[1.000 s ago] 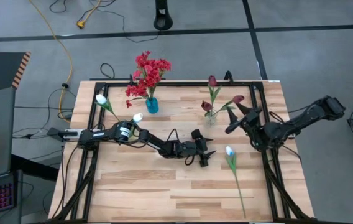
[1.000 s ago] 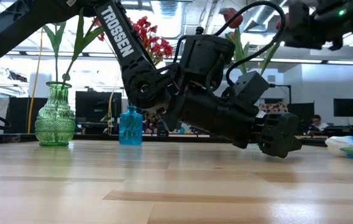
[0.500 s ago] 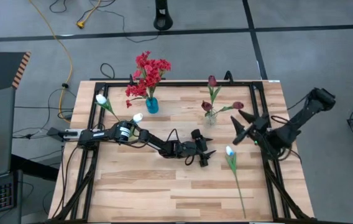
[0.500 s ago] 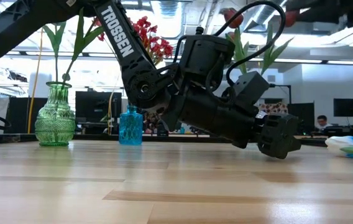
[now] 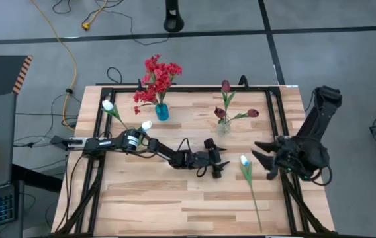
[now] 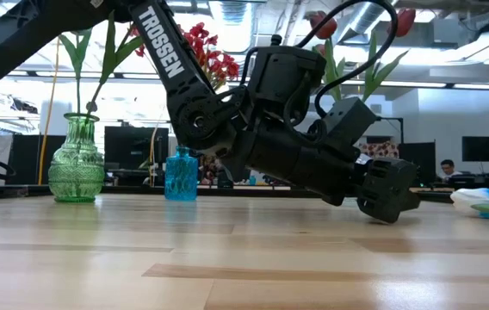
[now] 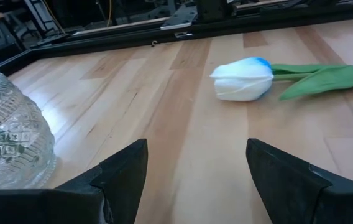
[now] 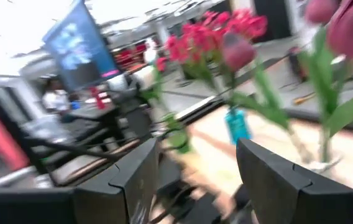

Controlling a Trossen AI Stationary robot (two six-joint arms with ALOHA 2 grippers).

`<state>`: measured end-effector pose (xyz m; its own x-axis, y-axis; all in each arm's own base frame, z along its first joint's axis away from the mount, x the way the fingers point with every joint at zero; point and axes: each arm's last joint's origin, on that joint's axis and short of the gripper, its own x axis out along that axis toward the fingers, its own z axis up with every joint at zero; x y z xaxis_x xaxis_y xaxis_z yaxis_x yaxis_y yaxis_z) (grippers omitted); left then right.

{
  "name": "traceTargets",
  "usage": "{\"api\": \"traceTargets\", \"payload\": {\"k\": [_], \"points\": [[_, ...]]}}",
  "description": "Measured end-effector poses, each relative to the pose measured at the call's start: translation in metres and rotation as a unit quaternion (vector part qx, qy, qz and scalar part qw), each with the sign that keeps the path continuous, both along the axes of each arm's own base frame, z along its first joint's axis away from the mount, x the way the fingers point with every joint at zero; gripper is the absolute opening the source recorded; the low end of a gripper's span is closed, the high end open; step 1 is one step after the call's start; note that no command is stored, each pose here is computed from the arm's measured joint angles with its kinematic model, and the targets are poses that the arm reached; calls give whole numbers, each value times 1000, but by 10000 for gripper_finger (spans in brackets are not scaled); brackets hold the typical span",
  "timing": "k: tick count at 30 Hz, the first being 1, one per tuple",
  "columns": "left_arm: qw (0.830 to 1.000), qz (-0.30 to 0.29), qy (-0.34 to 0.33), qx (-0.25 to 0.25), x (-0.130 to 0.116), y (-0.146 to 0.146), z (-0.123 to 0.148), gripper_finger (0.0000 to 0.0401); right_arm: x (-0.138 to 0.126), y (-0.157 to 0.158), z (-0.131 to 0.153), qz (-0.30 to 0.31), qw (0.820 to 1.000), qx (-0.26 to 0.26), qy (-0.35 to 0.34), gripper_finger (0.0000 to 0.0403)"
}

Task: Sort flowers into vase by color
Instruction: Put the white tulip into the green vase

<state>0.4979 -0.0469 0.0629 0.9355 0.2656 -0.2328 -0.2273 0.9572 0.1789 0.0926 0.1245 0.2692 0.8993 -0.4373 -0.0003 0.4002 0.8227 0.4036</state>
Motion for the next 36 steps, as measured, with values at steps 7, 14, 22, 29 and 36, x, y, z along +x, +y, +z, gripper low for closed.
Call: {"api": "traceTargets", "payload": {"k": [7,14,22,29,36], "points": [[1000,0,0,-1,0,0,0,261,-2,19,-17,118,991,53,-29,244],[1000,0,0,-1,0,0,0,261,34,20,-44,198,976,84,17,244],[1000,0,0,-1,0,0,0,261,66,5,-61,259,917,214,215,244],[1000,0,0,-1,0,0,0,261,74,-8,-79,218,809,363,407,244],[1000,0,0,-1,0,0,0,261,76,-12,-101,143,753,420,485,244]]}}
